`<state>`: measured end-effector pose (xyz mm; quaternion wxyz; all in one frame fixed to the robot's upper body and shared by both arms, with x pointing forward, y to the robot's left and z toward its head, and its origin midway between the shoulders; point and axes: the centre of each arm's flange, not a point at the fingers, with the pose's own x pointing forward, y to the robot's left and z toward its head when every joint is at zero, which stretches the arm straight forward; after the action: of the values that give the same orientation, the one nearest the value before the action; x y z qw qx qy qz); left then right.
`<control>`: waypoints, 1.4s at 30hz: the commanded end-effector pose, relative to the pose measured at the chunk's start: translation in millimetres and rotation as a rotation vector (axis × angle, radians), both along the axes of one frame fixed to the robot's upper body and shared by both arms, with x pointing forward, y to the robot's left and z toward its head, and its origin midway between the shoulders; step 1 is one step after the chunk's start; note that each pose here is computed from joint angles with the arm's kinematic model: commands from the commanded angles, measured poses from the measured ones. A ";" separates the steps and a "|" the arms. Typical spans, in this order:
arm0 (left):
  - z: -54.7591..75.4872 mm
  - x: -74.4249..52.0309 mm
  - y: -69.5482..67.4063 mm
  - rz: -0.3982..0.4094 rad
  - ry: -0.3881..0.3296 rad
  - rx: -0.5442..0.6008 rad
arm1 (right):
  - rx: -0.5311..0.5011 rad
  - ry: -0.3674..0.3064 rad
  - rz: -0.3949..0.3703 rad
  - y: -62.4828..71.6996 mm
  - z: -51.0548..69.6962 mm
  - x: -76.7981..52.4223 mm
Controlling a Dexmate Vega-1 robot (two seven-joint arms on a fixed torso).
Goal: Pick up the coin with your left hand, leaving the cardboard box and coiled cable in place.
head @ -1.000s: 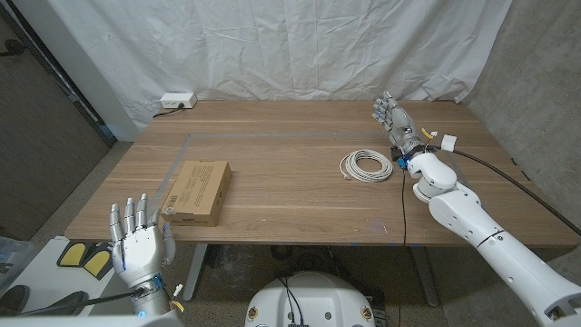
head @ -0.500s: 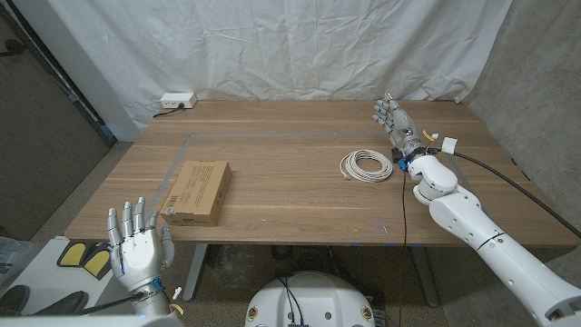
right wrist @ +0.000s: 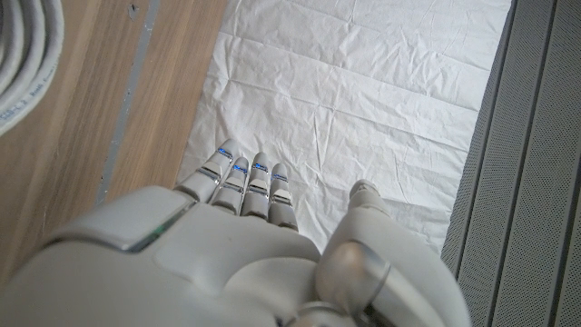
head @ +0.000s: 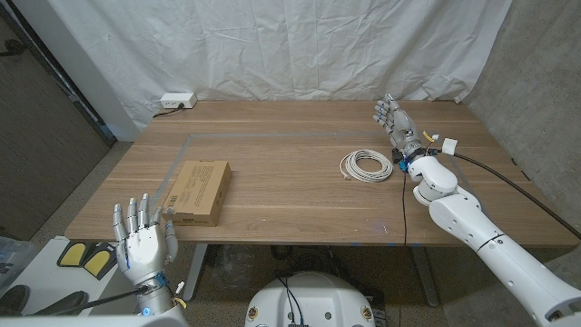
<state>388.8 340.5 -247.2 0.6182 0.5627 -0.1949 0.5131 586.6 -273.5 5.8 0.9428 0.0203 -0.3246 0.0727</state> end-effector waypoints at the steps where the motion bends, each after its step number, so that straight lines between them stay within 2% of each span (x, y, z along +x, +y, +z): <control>1: 3.8 12.2 -1.8 -0.020 0.004 0.002 | 0.006 0.004 -0.003 -1.3 -2.7 0.9; 27: -1.8 19.3 -1.6 -0.040 0.009 -0.032 | 0.008 0.009 -0.012 -3.2 -0.2 2.3; 42: -13.2 13.6 -9.4 -0.052 -0.012 -0.073 | 0.013 0.012 -0.009 -6.0 -4.4 1.3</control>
<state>406.3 335.9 -250.8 0.6417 0.5433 -0.1983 0.5037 588.5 -277.4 4.9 0.9443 0.0236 -0.3216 0.0656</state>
